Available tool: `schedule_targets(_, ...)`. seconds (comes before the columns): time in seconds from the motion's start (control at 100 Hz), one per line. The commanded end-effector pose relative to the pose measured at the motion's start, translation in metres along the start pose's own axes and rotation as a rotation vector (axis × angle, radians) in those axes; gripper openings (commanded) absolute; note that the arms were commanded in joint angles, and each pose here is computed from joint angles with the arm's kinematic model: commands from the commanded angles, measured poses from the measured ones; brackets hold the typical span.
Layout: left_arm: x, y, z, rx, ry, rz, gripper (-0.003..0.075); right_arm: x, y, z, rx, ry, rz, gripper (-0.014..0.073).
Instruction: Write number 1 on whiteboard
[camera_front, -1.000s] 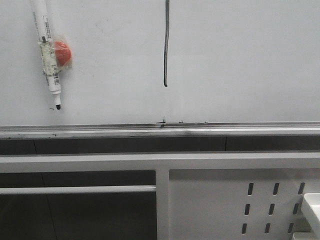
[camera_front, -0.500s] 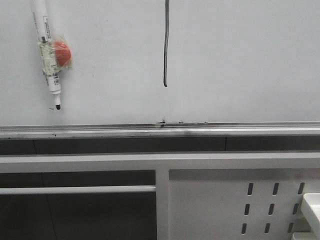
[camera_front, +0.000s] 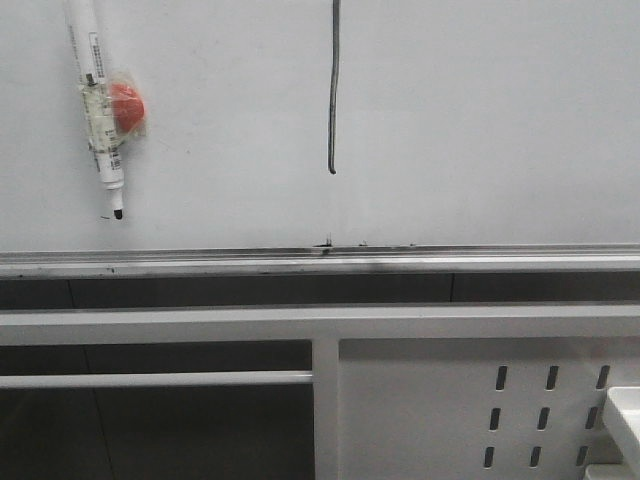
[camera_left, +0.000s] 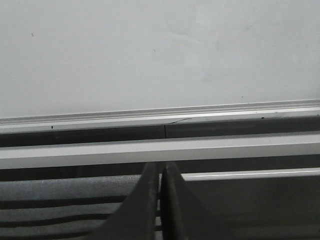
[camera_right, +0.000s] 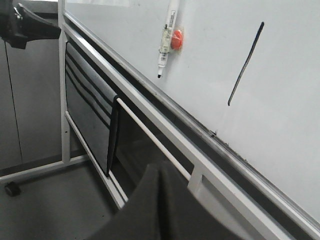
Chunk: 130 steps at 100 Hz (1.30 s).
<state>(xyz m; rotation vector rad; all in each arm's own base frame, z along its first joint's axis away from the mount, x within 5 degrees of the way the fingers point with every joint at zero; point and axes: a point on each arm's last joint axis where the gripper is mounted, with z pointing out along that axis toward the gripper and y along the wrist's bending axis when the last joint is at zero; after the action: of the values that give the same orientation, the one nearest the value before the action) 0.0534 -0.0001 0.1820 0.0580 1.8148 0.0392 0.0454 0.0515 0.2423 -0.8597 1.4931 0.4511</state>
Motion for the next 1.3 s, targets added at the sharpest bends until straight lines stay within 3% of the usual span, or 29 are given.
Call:
schedule_targets(0.0,0.006,0.000,0.002,-0.002,-0.037,0.001,-0.0020,-0.014,-0.006,-0.001,0.049,-0.080,0.005,-0.0069)
schedule_targets(1.2,0.005,0.000,0.002,-0.002,-0.052,0.001,-0.0020,-0.009,-0.005,0.000,0.056,-0.084,0.006,-0.0069)
schedule_targets(1.29,0.005,0.000,0.002,-0.002,-0.052,0.001,-0.0020,0.005,-0.007,0.004,0.107,-0.117,0.091,-0.0069)
